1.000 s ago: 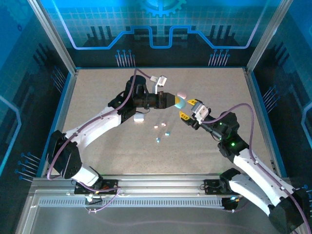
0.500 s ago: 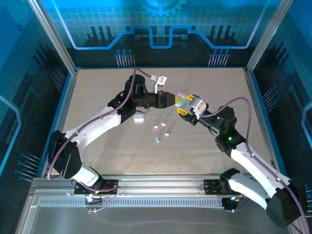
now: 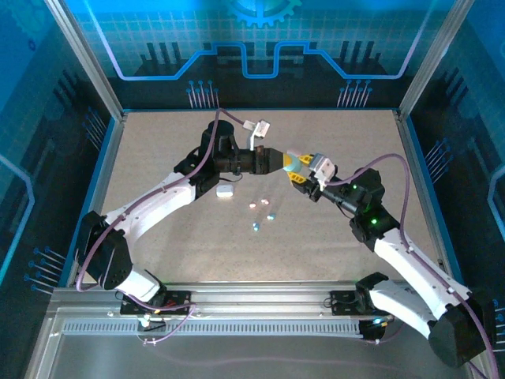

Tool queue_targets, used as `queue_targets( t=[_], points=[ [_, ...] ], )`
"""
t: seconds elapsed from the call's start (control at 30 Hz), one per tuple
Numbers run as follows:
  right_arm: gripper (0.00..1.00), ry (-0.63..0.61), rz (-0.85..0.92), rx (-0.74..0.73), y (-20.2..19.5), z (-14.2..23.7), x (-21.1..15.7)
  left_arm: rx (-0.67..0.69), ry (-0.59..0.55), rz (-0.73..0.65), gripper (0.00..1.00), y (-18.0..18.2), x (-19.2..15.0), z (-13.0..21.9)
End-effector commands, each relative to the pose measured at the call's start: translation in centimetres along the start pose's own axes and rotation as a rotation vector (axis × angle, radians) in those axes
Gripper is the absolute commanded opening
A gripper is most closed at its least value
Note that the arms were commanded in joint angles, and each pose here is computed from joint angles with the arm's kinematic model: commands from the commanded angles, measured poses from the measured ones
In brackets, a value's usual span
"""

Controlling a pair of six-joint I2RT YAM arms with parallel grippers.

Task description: Insert wireless bluetooth earbuds into charging case

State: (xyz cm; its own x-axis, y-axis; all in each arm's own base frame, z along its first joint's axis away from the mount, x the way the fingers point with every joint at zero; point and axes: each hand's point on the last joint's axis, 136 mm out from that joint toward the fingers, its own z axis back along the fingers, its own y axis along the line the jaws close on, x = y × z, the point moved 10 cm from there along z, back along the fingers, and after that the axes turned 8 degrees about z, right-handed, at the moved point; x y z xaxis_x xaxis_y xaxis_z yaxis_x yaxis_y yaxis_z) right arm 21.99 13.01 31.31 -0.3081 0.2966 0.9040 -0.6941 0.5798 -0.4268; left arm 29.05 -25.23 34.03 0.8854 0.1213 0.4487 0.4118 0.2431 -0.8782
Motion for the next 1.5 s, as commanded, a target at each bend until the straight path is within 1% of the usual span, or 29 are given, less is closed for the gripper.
queue_targets(
  t=[0.0,0.03,0.17,0.2,0.3,0.4,0.47,0.6,0.63,0.8,0.9,0.97,1.47],
  points=[
    [0.39,-0.021,-0.047,0.034,-0.9,-0.1,1.5,-0.057,0.012,-0.086,0.27,-1.7,-0.3,0.7],
    [0.38,-0.001,-0.072,0.062,-0.7,-0.1,1.3,-0.053,0.011,-0.101,0.3,-1.8,-0.4,0.8],
    [0.35,0.011,-0.149,0.141,-0.5,-0.1,1.5,-0.02,-0.009,-0.177,0.45,-2.0,-0.6,1.5],
    [0.35,0.015,-0.169,0.171,-0.4,-0.1,1.6,-0.014,-0.013,-0.204,0.5,-2.1,-0.7,1.6],
    [0.34,0.018,-0.224,0.271,-0.3,0.1,2.0,-0.015,-0.022,-0.311,0.58,-2.4,-1.1,2.2],
    [0.34,0.025,-0.271,0.38,0.0,0.1,2.4,-0.02,-0.033,-0.455,0.63,-2.5,-1.7,3.0],
    [0.34,0.014,-0.284,0.431,-0.3,0.2,3.3,-0.035,-0.038,-0.562,0.64,-2.5,-2.5,3.5],
    [0.33,-0.009,-0.301,0.52,-0.4,0.3,4.0,-0.13,-0.043,-0.806,0.65,-2.4,-4.2,4.4],
    [0.33,-0.014,-0.302,0.539,-0.4,0.2,4.2,-0.155,-0.039,-0.845,0.65,-2.3,-4.7,4.5],
    [0.32,-0.004,-0.318,0.621,-0.5,-0.1,4.6,-0.169,-0.01,-0.87,0.6,-2.4,-5.0,4.8],
    [0.32,-0.002,-0.318,0.652,-0.5,-0.2,4.7,-0.171,-0.006,-0.871,0.53,-2.5,-4.9,4.8],
    [0.32,0.001,-0.314,0.653,-0.5,-0.2,4.7,-0.177,-0.003,-0.871,0.51,-2.6,-4.9,4.8],
    [0.33,0.017,-0.266,0.624,-0.5,-0.4,4.8,-0.188,0.022,-0.827,0.55,-2.8,-4.8,4.7]
  ],
)
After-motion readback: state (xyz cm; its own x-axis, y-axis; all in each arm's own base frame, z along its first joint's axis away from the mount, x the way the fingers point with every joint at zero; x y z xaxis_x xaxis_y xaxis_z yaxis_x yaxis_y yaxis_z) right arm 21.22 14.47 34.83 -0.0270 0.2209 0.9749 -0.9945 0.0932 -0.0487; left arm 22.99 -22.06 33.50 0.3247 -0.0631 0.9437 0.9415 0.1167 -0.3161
